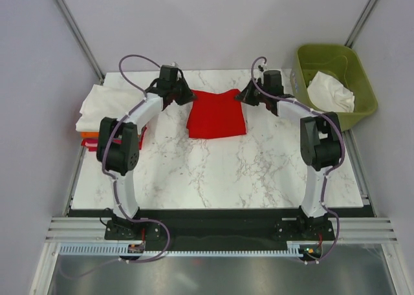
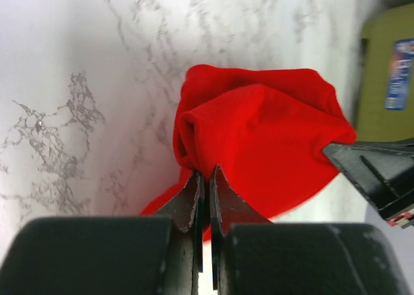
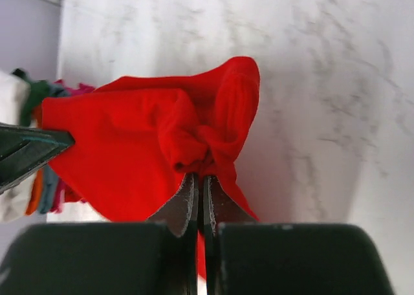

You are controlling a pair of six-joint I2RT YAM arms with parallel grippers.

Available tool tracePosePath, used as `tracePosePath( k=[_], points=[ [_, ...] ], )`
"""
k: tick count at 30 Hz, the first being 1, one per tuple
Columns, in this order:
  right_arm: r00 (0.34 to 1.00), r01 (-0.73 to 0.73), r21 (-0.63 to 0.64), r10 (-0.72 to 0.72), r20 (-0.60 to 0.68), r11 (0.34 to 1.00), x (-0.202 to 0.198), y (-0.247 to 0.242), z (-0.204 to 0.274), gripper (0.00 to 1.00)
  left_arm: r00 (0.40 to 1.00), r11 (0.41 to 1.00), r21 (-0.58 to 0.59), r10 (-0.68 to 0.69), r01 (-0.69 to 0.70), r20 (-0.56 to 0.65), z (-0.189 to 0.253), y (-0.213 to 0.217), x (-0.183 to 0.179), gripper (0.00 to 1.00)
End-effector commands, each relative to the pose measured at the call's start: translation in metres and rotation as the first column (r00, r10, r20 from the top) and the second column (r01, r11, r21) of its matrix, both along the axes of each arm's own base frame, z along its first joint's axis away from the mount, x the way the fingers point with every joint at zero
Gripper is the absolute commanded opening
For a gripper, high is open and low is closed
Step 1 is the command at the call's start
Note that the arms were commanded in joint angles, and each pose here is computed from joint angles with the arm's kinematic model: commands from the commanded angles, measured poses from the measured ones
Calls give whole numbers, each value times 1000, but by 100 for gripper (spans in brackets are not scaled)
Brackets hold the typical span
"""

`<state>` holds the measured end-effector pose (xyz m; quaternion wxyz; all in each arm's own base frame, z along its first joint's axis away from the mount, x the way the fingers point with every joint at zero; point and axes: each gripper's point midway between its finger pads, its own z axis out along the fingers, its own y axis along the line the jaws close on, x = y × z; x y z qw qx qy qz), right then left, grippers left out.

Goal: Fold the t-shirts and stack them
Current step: Neatly place the folded tshirt to the corner

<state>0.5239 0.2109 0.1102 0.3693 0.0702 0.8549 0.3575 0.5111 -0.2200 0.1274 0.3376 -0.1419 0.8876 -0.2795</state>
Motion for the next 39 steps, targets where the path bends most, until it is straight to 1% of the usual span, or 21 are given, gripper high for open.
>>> tracePosePath(
  k=[1, 6, 9, 11, 12, 13, 14, 15, 16, 18, 20, 21, 23, 24, 25, 26, 27, 28, 33, 36, 39],
  points=[
    [981, -59, 30, 52, 187, 998, -12, 28, 93, 0, 991, 1000, -1, 11, -11, 135, 78, 21, -11, 2],
    [953, -132, 82, 103, 285, 988, -35, 69, 158, 0, 977, 997, -57, 68, -57, 203, 143, 59, -30, 2],
    [930, -149, 94, 107, 351, 984, -43, 89, 194, 0, 968, 994, -49, 102, -94, 229, 167, 82, -41, 2],
    [916, -190, 99, 140, 375, 977, -53, 115, 207, 0, 957, 988, -70, 153, -140, 248, 188, 110, -46, 2],
    [901, -208, 111, 147, 409, 972, -55, 124, 226, 0, 956, 987, -97, 152, -131, 251, 196, 116, -50, 2],
    [895, -240, 112, 174, 411, 964, -62, 143, 227, 0, 944, 978, -120, 195, -168, 266, 208, 138, -51, 2],
    [889, -251, 115, 182, 420, 961, -65, 152, 234, 0, 941, 977, -129, 199, -169, 275, 218, 143, -55, 2],
    [875, -261, 121, 181, 449, 958, -67, 161, 252, 0, 931, 971, -135, 231, -200, 282, 225, 161, -56, 2],
    [868, -290, 118, 209, 449, 950, -76, 181, 251, 0, 921, 962, -133, 269, -240, 284, 231, 182, -57, 2],
    [843, -317, 125, 219, 492, 940, -84, 198, 274, 0, 914, 955, -126, 295, -270, 280, 244, 200, -65, 2],
    [845, -344, 118, 252, 471, 932, -96, 225, 266, 0, 892, 941, -112, 339, -320, 299, 258, 229, -70, 2],
    [835, -363, 131, 260, 484, 922, -106, 240, 276, 0, 880, 926, -109, 377, -361, 288, 258, 251, -76, 2],
    [854, -345, 148, 244, 460, 927, -105, 258, 264, 0, 860, 907, -118, 421, -404, 288, 263, 277, -83, 2],
    [838, -380, 173, 260, 479, 909, -118, 276, 273, 0, 839, 887, -137, 461, -441, 290, 268, 299, -90, 2],
    [842, -393, 166, 281, 461, 904, -117, 292, 256, 0, 829, 879, -144, 477, -455, 291, 269, 308, -94, 2],
    [827, -411, 178, 283, 487, 894, -122, 301, 271, 0, 819, 870, -145, 492, -471, 296, 271, 316, -97, 2],
    [821, -435, 173, 310, 479, 883, -135, 317, 265, 0, 803, 857, -143, 515, -496, 302, 273, 328, -102, 2],
    [823, -441, 166, 323, 467, 882, -136, 329, 251, 0, 795, 850, -134, 524, -509, 306, 272, 335, -104, 2],
    [811, -466, 218, 317, 491, 857, -163, 368, 248, 0, 742, 796, -97, 594, -597, 309, 267, 375, -116, 2],
    [807, -465, 205, 316, 499, 861, -168, 383, 239, 0, 717, 768, -83, 626, -635, 306, 263, 394, -119, 2],
    [818, -439, 217, 288, 497, 872, -163, 386, 233, 0, 718, 764, -93, 634, -638, 287, 257, 397, -114, 2]
  ],
)
